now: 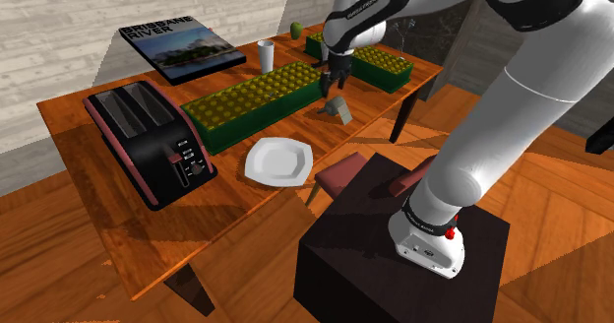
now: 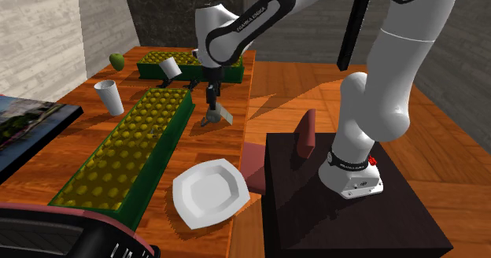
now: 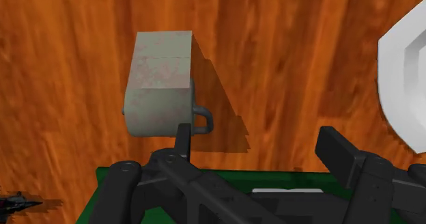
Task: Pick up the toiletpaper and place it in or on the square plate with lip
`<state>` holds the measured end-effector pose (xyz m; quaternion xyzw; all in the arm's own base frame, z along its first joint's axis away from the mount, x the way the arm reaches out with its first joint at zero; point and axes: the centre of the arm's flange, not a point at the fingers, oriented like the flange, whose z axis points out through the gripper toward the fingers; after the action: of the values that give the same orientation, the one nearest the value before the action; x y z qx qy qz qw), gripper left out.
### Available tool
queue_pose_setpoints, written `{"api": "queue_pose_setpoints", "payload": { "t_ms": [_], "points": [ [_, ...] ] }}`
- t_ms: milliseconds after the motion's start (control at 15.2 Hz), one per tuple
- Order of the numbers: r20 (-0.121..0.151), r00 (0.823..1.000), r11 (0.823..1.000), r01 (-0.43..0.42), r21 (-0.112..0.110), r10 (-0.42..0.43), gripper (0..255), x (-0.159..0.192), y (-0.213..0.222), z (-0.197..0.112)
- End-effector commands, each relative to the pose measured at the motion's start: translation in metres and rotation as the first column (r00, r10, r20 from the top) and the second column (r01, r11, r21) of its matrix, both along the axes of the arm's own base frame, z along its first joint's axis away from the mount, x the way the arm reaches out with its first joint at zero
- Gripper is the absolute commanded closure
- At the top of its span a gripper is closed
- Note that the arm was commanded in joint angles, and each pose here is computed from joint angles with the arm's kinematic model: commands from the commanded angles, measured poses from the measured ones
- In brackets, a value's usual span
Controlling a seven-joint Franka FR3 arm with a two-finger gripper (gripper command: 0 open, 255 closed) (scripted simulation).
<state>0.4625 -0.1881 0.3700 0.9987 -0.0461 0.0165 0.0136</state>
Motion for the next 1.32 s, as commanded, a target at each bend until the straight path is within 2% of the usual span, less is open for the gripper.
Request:
{"api": "queue_pose_setpoints", "payload": {
  "t_ms": [0,132,660,1188,1254],
  "points": [
    [-0.008,1.000,1.000,-0.004,-0.004,0.004,0,0.014,-0.015,-0.020],
    [-0.017,1.000,1.000,-0.007,-0.007,0.007,0,0.026,-0.028,-0.040],
    [-0.017,1.000,1.000,-0.007,-0.007,0.007,0,0.027,-0.031,-0.081],
    [-0.017,1.000,1.000,-0.007,-0.007,0.007,0,0.027,-0.031,-0.081],
    [-0.017,1.000,1.000,-0.007,-0.007,0.007,255,0.027,-0.030,-0.081]
  ]
}}
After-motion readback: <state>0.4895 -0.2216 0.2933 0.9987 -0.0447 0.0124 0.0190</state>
